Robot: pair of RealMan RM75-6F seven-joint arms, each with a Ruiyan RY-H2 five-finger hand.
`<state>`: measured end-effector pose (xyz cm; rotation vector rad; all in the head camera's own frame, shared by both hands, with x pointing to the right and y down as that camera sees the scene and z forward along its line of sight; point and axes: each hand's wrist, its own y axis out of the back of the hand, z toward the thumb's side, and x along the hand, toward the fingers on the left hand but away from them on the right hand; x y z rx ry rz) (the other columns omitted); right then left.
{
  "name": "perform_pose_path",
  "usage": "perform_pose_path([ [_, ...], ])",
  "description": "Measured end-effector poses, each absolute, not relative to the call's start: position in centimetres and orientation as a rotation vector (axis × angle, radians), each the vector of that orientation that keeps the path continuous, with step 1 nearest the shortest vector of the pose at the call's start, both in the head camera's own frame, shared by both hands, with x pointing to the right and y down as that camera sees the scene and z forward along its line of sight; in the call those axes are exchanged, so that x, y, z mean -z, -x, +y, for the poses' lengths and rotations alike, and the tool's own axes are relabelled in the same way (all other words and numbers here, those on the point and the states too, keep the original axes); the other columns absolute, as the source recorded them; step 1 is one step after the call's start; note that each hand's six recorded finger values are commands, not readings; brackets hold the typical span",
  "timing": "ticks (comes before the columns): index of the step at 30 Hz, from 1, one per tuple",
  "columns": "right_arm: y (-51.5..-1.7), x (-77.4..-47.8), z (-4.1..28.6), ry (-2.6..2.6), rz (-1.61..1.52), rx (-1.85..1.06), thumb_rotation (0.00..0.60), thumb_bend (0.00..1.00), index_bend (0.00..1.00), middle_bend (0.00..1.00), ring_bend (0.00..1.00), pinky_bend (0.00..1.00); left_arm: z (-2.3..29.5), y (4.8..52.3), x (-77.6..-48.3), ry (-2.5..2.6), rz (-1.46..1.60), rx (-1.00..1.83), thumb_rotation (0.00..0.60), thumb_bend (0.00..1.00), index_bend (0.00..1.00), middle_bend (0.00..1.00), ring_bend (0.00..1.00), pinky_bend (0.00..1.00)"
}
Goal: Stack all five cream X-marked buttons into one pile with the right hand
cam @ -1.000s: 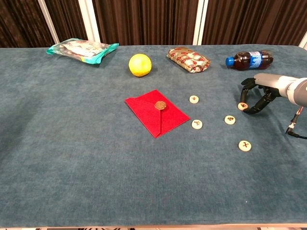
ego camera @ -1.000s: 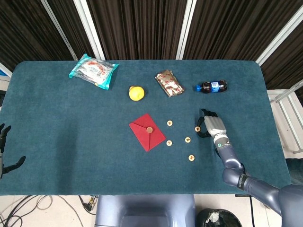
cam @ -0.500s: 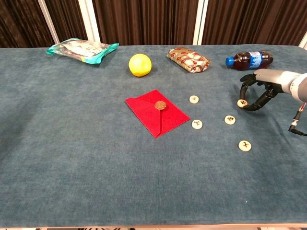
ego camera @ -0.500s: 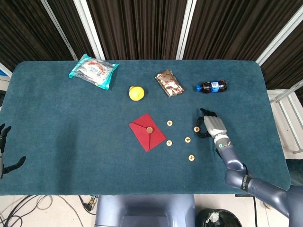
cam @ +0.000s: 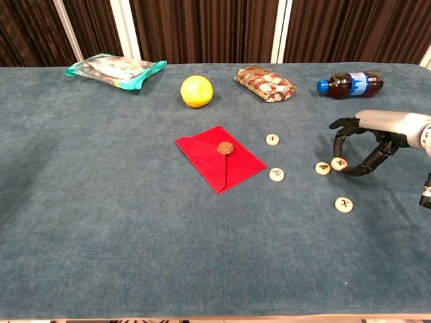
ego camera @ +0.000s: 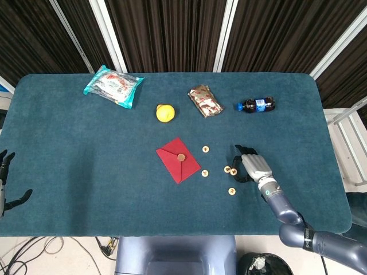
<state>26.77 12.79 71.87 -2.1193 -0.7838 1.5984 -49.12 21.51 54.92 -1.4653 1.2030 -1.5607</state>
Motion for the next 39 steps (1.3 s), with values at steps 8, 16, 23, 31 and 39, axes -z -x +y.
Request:
perform_pose_path([
  [8,-25.7,-72.3,13.1,2.112,-0.77,-1.582,0.6,0.41,0.55,0.0,0.0,0.0,21.5,49.2,-54.9,1.465,1.206,1.559,0.6,0.17,0.1,0.0,0.0,0.0],
  [16,-25.9,-73.0,12.4,2.054,-0.789,-1.603,0.6,0.41,0.55,0.0,0.0,0.0,21.4,49.3,-54.8,1.464,1.207,1.559,0.6,0.17,0.1,0.0,0.0,0.0],
  [23,-26.0,-73.6,12.5,2.051,-0.789,-1.632,0.6,0.41,0.55,0.0,0.0,0.0,21.4,49.3,-54.8,1.464,1.208,1.558,0.6,0.17,0.1,0.0,0.0,0.0],
  [31,-25.8,-73.9,12.3,2.062,-0.809,-1.638,0.6,0.41,0.55,0.0,0.0,0.0,21.4,49.3,-54.8,1.463,1.209,1.56,0.6,0.17,0.1,0.0,0.0,0.0],
  [39,-25.6,-73.7,12.1,2.06,-0.814,-1.629,0.6,0.41,0.55,0.0,0.0,0.0,21.4,49.3,-54.8,1.462,1.207,1.559,0.6,0.17,0.1,0.0,0.0,0.0],
])
